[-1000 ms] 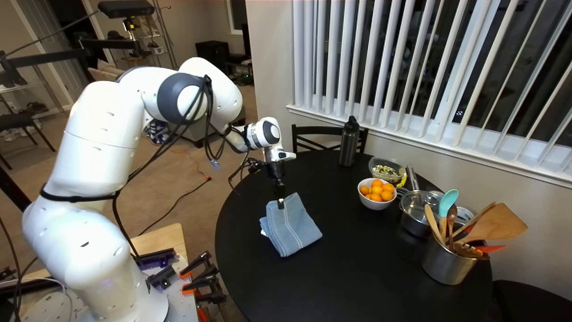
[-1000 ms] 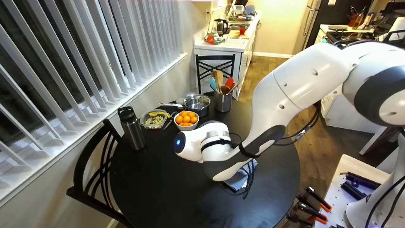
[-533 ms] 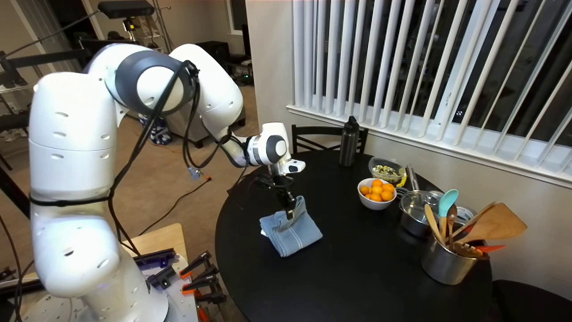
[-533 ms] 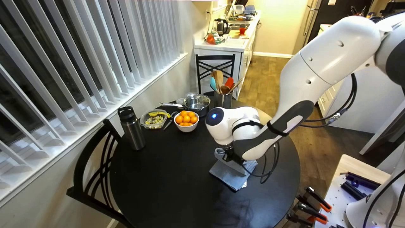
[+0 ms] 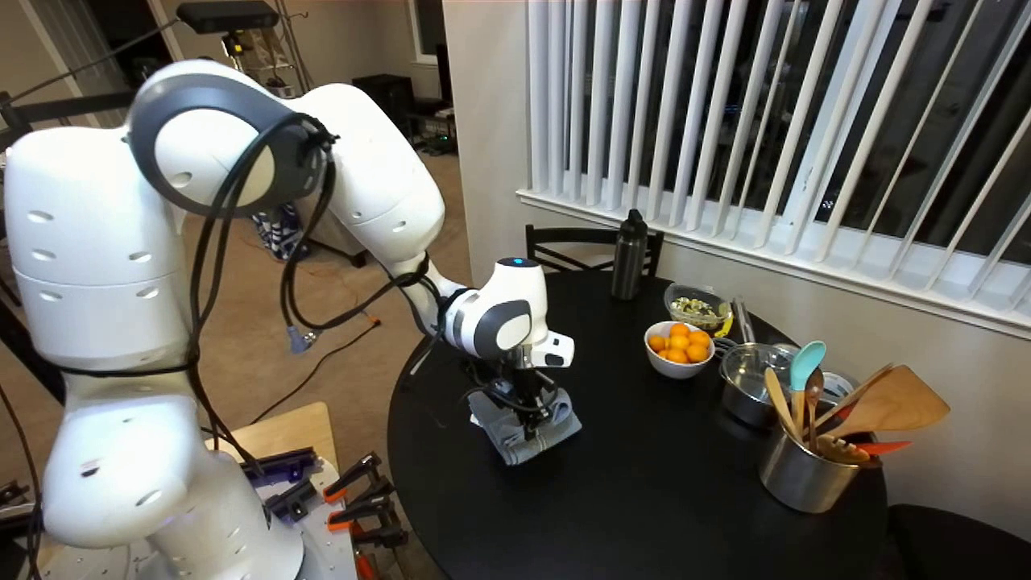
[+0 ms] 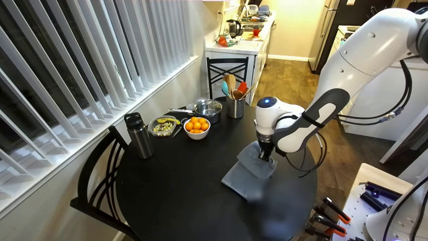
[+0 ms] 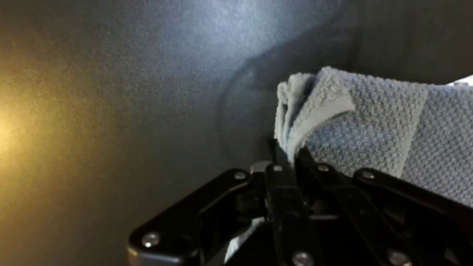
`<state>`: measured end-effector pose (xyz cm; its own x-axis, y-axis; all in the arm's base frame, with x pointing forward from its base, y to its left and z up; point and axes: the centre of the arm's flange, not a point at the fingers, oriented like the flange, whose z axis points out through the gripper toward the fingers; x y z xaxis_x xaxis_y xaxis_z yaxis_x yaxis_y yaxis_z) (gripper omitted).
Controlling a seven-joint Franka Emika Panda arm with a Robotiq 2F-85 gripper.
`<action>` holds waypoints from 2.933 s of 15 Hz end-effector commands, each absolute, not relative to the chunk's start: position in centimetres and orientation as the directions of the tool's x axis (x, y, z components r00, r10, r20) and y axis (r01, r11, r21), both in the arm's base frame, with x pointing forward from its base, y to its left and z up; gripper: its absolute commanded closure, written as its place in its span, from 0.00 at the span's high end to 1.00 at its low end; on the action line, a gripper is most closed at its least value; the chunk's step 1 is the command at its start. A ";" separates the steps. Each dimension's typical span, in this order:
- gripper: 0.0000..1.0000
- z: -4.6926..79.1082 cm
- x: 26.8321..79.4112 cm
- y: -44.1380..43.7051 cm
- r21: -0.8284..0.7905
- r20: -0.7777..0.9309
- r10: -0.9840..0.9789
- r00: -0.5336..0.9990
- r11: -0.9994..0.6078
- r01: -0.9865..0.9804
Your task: Unfold the blue towel at the center
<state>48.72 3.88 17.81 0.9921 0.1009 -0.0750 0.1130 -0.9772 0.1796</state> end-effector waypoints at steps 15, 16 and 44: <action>0.04 24.3 46.8 -6.3 0.152 -0.198 0.169 0.966 -0.968 0.200; 0.04 24.2 47.0 -6.0 0.174 -0.209 0.174 0.962 -0.962 0.212; 1.00 24.6 47.1 -1.9 0.293 -0.193 0.449 0.872 -0.822 0.488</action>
<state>48.44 -3.42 23.53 0.8698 0.4241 -0.2521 0.4888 -0.8101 0.3237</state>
